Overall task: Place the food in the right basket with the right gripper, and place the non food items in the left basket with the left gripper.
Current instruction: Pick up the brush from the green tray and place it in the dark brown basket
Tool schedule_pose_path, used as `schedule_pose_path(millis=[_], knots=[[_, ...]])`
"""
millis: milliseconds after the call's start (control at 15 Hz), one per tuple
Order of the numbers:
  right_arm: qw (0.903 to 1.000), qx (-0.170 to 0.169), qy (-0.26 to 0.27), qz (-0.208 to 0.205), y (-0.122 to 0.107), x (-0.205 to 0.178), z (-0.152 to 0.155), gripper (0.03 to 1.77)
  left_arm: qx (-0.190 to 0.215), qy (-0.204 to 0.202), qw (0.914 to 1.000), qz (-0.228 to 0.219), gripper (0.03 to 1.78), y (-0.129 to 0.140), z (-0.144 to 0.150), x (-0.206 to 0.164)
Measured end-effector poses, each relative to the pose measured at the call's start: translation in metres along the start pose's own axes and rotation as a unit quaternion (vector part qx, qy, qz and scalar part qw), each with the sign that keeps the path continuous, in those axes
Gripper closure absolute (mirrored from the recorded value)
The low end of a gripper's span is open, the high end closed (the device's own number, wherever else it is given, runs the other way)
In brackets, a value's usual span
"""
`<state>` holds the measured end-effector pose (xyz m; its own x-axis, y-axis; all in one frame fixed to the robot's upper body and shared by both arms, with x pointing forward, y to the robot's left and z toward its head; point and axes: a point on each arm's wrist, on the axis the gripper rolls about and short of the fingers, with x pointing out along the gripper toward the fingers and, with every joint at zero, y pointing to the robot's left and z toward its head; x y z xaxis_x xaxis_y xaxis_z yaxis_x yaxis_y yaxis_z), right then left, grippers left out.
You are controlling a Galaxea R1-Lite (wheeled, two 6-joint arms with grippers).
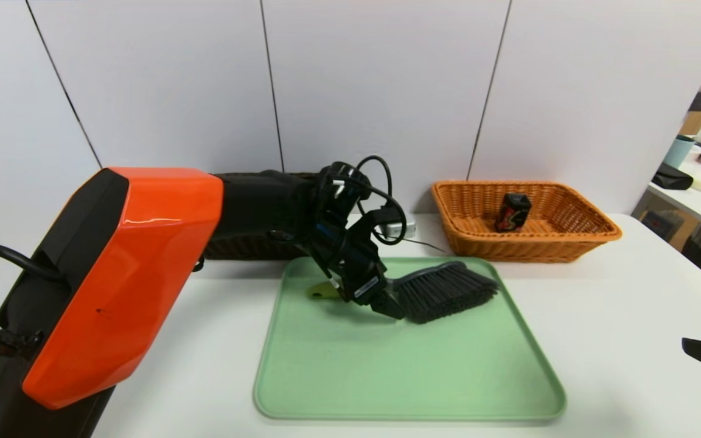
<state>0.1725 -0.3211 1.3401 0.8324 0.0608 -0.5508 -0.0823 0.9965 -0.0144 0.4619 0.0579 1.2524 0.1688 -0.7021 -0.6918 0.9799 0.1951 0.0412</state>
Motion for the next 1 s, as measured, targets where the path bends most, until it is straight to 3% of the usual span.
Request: schedule_pose_path(millis=[1000], knots=[[0.9998,-0.005,0.02,0.003,0.001,0.006,-0.01,0.1,-0.053,-0.013,0.9983,0.02,0.12,0.015,-0.008,0.008]])
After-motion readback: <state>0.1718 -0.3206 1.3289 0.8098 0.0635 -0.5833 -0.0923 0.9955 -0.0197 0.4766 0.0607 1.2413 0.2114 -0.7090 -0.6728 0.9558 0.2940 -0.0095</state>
